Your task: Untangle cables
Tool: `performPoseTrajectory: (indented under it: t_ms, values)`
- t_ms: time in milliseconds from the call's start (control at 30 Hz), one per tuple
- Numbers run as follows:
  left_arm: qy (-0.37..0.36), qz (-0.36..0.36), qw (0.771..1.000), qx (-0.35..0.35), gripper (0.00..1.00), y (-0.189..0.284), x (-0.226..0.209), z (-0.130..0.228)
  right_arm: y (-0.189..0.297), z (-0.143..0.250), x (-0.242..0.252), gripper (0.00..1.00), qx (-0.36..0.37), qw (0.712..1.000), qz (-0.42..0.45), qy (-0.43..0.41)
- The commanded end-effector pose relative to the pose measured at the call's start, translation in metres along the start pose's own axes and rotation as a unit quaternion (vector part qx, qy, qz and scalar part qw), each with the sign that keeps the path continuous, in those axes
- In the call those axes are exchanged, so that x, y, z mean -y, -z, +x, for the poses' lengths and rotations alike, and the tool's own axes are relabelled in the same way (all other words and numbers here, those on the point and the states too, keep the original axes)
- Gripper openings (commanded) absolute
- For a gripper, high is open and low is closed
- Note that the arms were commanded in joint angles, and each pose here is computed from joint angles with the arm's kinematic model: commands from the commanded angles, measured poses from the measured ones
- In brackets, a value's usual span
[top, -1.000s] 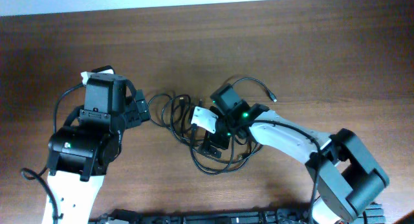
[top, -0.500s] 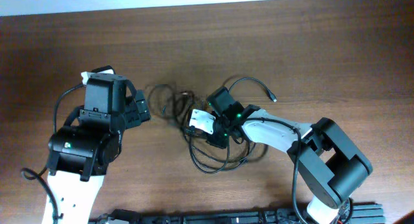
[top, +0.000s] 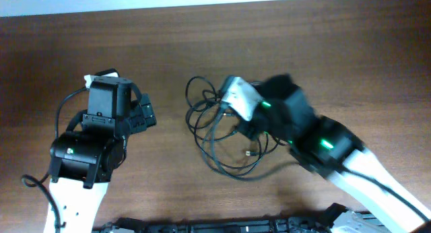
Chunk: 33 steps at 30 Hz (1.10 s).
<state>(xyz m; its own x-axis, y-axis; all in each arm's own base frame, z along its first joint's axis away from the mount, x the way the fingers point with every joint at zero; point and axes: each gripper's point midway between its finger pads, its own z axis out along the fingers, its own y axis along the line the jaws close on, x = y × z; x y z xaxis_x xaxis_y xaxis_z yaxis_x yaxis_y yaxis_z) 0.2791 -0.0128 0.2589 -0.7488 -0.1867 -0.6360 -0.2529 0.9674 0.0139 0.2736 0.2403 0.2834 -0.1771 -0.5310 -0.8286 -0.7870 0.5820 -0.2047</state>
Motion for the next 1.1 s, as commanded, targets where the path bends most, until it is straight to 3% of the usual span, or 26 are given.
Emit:
performPoseTrajectory:
  t_ms: [0, 167, 267, 400, 500, 567, 733, 933, 1000, 1067]
  values:
    - [0.008, 0.002, 1.0, 0.002, 0.99, 0.002, 0.0, -0.002, 0.074, -0.05, 0.023, 0.04, 0.112, 0.99, 0.083, 0.003]
    - [0.008, 0.003, 1.0, 0.001, 0.99, 0.002, 0.0, -0.002, 0.188, -0.099, 0.044, 0.04, 0.28, 0.942, 0.186, 0.001]
    - [0.008, 0.031, 0.999, -0.011, 0.99, 0.002, 0.009, 0.002, 0.228, -0.114, 0.059, 0.04, 0.336, 0.91, 0.244, -0.015]
    - [0.003, 0.185, 0.98, -0.067, 0.99, 0.015, 0.062, 0.02, 0.222, -0.109, 0.074, 0.04, 0.316, 0.906, 0.28, -0.028]
    - [-0.056, 0.313, 0.944, -0.091, 0.99, 0.038, 0.099, 0.033, 0.21, -0.109, 0.077, 0.04, 0.302, 0.91, 0.281, -0.03]
    - [-0.076, 0.361, 0.924, -0.1, 0.99, 0.049, 0.112, 0.038, 0.21, -0.109, 0.082, 0.04, 0.303, 0.906, 0.292, -0.042]
    - [-0.08, 0.374, 0.917, -0.116, 0.99, 0.046, 0.117, 0.042, 0.23, -0.124, 0.088, 0.04, 0.357, 0.881, 0.301, -0.075]
    - [-0.087, 0.364, 0.915, -0.148, 0.99, 0.024, 0.123, 0.047, 0.274, -0.151, 0.094, 0.04, 0.44, 0.831, 0.336, -0.063]
    - [-0.087, 0.363, 0.915, -0.15, 0.99, 0.022, 0.124, 0.047, 0.266, -0.147, 0.094, 0.04, 0.417, 0.841, 0.341, -0.045]
    - [-0.091, 0.365, 0.916, -0.143, 0.99, 0.022, 0.125, 0.045, 0.222, -0.111, 0.094, 0.04, 0.308, 0.89, 0.334, -0.041]
